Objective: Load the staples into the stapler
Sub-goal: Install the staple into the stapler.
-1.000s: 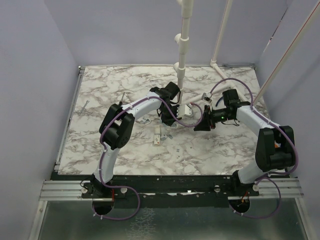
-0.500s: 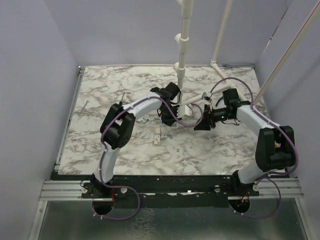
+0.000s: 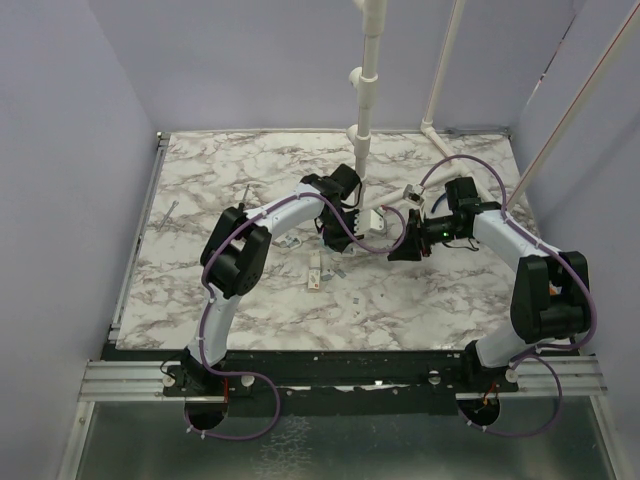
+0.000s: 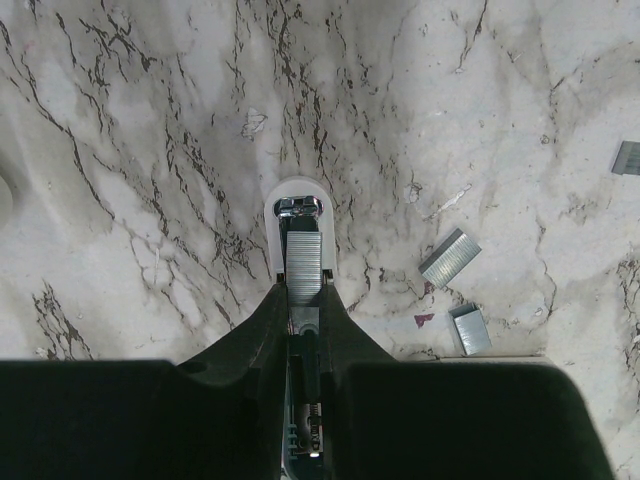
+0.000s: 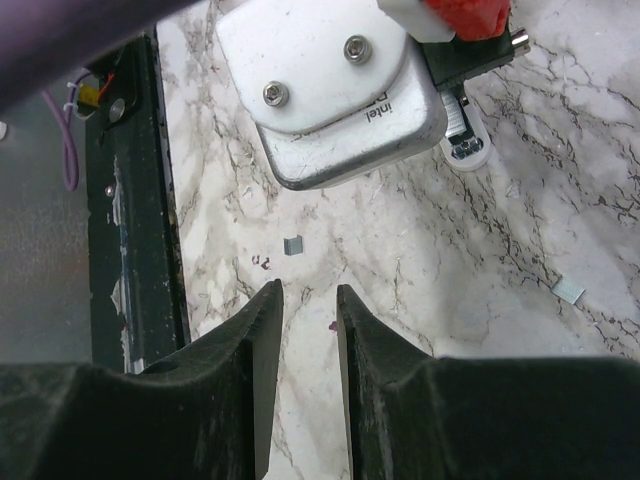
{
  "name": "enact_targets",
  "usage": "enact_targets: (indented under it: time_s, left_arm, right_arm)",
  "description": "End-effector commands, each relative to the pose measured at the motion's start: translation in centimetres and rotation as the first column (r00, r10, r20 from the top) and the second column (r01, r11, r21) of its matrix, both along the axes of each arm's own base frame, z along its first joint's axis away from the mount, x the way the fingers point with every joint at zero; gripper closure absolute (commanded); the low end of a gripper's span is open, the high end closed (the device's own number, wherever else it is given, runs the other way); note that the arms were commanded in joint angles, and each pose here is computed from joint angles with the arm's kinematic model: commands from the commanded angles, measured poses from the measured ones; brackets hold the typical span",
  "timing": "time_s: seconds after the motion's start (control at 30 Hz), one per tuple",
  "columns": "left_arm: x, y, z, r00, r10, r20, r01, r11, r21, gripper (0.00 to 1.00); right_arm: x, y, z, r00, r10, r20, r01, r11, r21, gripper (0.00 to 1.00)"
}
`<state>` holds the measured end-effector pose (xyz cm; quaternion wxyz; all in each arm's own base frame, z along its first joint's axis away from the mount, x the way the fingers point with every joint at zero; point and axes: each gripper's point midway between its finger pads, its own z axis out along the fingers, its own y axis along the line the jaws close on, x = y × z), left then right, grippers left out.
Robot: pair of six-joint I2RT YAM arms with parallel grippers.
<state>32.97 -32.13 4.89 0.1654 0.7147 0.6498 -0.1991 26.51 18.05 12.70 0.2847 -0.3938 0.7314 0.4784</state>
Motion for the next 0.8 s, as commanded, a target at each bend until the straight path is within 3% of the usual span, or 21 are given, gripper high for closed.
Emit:
enact_targets:
  time_s: [0.0, 0.77]
  left_arm:
    - [0.0, -0.9, 1.3, 1.000, -0.014, 0.003, 0.014, 0.999, -0.046, 1.00]
    - [0.1, -0.6, 2.4, 1.000, 0.001, -0.006, -0.002, 0.997, -0.079, 1.00]
  right_arm:
    - [0.3, 0.1, 0.3, 1.000, 0.009, 0.001, -0.009, 1.000, 0.014, 0.68]
    - [0.2, 0.1, 0.2, 1.000, 0.011, -0.001, -0.011, 1.000, 0.012, 0.68]
